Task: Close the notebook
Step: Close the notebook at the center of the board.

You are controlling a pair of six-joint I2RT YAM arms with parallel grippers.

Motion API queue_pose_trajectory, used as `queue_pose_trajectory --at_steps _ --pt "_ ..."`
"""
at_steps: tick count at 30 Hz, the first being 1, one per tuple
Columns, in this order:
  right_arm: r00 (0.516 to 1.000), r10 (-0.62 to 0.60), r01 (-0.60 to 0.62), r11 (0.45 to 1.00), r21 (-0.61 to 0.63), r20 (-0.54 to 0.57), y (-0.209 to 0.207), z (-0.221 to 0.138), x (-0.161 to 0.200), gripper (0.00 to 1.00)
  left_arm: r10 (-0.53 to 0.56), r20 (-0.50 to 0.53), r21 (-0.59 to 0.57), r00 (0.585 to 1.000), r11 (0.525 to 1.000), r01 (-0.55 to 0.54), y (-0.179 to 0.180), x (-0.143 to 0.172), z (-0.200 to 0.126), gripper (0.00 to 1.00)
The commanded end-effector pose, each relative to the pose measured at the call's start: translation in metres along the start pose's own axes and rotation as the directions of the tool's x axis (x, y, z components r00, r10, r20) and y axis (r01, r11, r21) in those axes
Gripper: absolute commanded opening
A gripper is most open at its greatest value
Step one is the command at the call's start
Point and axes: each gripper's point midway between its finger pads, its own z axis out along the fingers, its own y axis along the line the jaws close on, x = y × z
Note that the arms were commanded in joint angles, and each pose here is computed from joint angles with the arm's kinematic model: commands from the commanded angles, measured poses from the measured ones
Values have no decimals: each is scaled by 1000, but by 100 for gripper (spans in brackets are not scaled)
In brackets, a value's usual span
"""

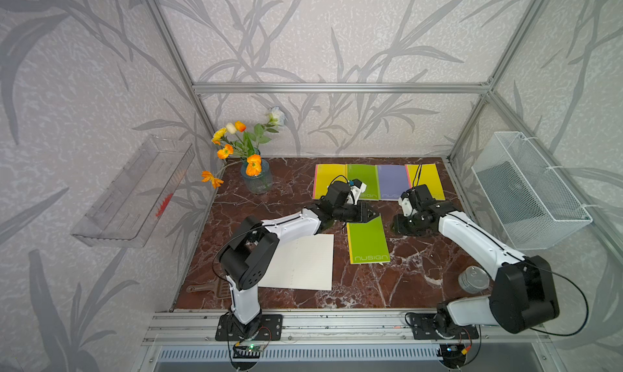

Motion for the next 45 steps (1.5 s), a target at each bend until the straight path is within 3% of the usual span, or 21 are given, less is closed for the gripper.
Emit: queue_pose_trajectory --at_steps 1,6,11,22,45 --pt "1000 -14 14 1000 -17 -2 3 -1 0 51 52 2 -97 999 994 -52 6 3 -18 34" --pt "999 -31 30 999 -44 -20 11 8 4 52 23 -37 -317 999 948 -33 48 27 -40 34" --pt "997 -41 38 998 -39 -59 16 25 7 58 -37 -63 -439 997 899 6 76 48 -53 34" --pt "992 -45 42 999 -25 -120 21 58 20 58 -160 -69 -515 985 851 102 109 84 -56 39" --pt "985 -38 39 999 5 -169 13 81 31 55 -210 -176 -537 962 840 85 119 104 -21 40"
